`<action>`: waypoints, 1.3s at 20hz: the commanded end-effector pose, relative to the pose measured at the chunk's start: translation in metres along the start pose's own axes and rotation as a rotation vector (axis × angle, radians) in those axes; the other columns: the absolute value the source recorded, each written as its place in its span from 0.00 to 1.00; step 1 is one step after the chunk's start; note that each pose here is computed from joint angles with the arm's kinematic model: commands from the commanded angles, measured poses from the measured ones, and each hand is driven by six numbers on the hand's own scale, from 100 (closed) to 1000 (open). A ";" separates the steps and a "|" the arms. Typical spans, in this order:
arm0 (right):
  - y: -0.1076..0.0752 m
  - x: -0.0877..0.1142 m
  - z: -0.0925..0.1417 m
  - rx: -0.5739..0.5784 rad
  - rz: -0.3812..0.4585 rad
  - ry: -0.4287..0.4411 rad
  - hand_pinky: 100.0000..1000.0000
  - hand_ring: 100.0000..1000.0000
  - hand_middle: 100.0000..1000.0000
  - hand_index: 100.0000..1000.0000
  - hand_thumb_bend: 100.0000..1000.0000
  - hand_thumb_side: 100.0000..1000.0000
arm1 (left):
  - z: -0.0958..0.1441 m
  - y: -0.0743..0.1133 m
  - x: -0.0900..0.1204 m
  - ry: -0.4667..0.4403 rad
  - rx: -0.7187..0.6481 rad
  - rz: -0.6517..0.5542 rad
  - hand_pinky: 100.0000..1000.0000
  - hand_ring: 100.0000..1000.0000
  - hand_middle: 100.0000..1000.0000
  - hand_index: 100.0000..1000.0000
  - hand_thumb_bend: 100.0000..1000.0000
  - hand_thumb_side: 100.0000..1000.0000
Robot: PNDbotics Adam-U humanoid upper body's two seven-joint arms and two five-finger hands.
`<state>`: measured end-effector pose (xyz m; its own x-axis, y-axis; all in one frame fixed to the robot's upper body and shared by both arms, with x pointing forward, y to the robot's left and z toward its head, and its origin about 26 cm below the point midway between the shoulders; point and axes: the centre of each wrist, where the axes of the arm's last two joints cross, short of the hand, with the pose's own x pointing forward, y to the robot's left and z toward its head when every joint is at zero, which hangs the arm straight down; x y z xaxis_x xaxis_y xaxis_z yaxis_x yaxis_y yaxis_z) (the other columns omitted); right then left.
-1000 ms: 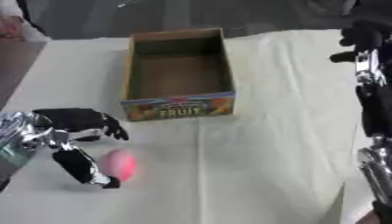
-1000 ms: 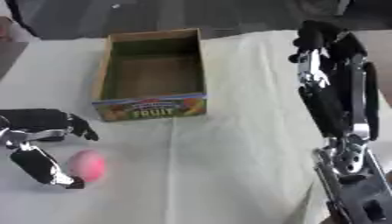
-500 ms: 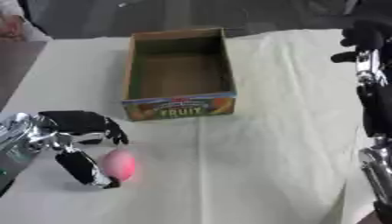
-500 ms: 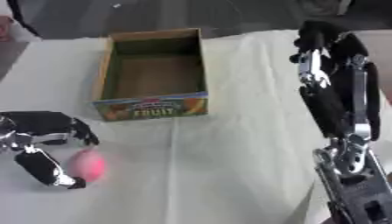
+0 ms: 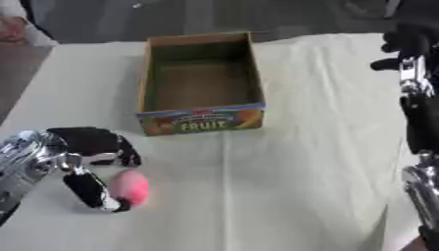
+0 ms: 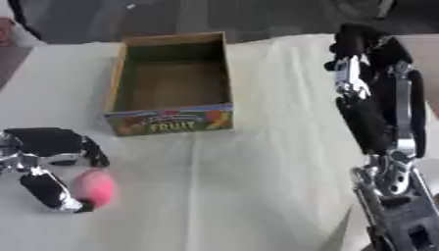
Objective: Pick up objects on the table and place them in the box.
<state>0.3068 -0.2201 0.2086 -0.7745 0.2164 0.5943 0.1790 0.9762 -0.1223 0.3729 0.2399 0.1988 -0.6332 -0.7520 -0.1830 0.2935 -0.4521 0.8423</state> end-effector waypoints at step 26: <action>-0.002 0.005 -0.002 0.000 -0.010 -0.014 0.53 0.76 0.49 0.70 0.00 0.54 | 0.017 0.013 0.008 -0.007 0.101 -0.002 0.58 0.63 0.48 0.65 0.06 0.09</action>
<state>0.3065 -0.2206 0.2070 -0.7701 0.2140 0.6010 0.1771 0.9768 -0.1209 0.3610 0.2281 0.2030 -0.6546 -0.7395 -0.1569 0.2384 -0.3988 0.8855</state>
